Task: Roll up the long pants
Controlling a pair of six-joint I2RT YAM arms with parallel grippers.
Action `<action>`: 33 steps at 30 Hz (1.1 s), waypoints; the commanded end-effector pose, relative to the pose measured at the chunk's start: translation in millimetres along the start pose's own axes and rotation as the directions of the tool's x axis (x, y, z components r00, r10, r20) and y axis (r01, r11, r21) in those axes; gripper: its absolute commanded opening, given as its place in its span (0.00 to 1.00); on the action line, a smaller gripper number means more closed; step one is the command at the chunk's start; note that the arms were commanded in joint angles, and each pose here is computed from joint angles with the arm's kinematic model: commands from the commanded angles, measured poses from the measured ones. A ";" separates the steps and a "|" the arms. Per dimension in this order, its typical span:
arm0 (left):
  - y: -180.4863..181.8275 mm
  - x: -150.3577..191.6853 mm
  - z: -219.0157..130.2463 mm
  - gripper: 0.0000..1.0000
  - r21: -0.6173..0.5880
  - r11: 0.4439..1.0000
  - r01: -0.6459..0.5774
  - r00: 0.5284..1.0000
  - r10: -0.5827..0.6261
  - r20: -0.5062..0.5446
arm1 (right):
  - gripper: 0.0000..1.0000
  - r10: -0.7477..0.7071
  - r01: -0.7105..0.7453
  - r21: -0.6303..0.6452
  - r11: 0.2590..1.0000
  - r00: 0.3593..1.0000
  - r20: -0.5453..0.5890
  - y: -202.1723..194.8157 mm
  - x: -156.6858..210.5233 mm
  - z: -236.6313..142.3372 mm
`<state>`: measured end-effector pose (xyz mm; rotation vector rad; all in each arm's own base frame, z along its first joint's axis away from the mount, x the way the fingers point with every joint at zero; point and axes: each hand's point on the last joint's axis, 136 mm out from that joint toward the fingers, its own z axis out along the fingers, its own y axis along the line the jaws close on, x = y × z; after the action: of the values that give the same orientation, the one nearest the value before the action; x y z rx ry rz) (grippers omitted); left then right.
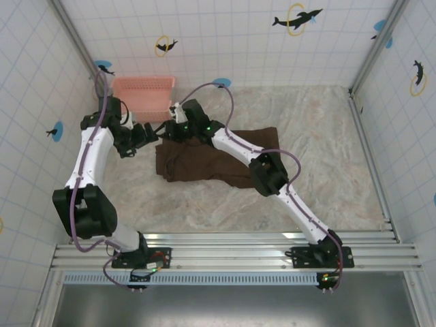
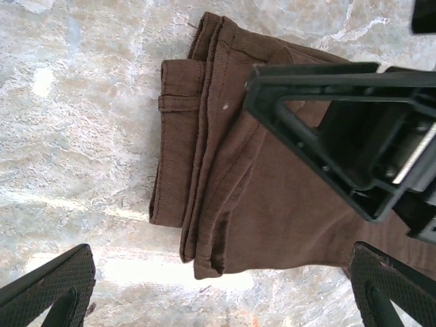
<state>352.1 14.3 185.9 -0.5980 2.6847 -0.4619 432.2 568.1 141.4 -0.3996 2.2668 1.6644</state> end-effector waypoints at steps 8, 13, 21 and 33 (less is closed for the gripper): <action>-50.6 -3.2 -2.1 0.98 -0.234 0.814 -0.531 0.842 0.539 -0.032 | 0.54 -0.024 0.001 0.399 0.917 0.998 0.053 -72.3 -49.5 -148.1; -73.1 1.4 47.2 0.98 -0.332 0.667 -0.667 0.739 0.650 -0.178 | 0.54 -0.014 0.016 0.539 0.842 1.000 -0.007 -96.6 -21.3 -223.4; -71.0 -5.0 109.9 0.97 -0.410 0.538 -0.737 0.670 0.662 -0.336 | 0.53 0.066 0.032 0.626 0.779 0.989 -0.132 -116.2 49.8 -265.6; -67.8 -12.4 171.7 0.98 -0.435 0.463 -0.772 0.630 0.645 -0.432 | 0.51 0.160 0.016 0.621 0.784 0.961 -0.227 -139.1 90.0 -239.7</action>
<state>456.0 -77.1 76.7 0.4670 2.8903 0.5368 393.3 287.9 67.0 -0.3577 2.8388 0.8289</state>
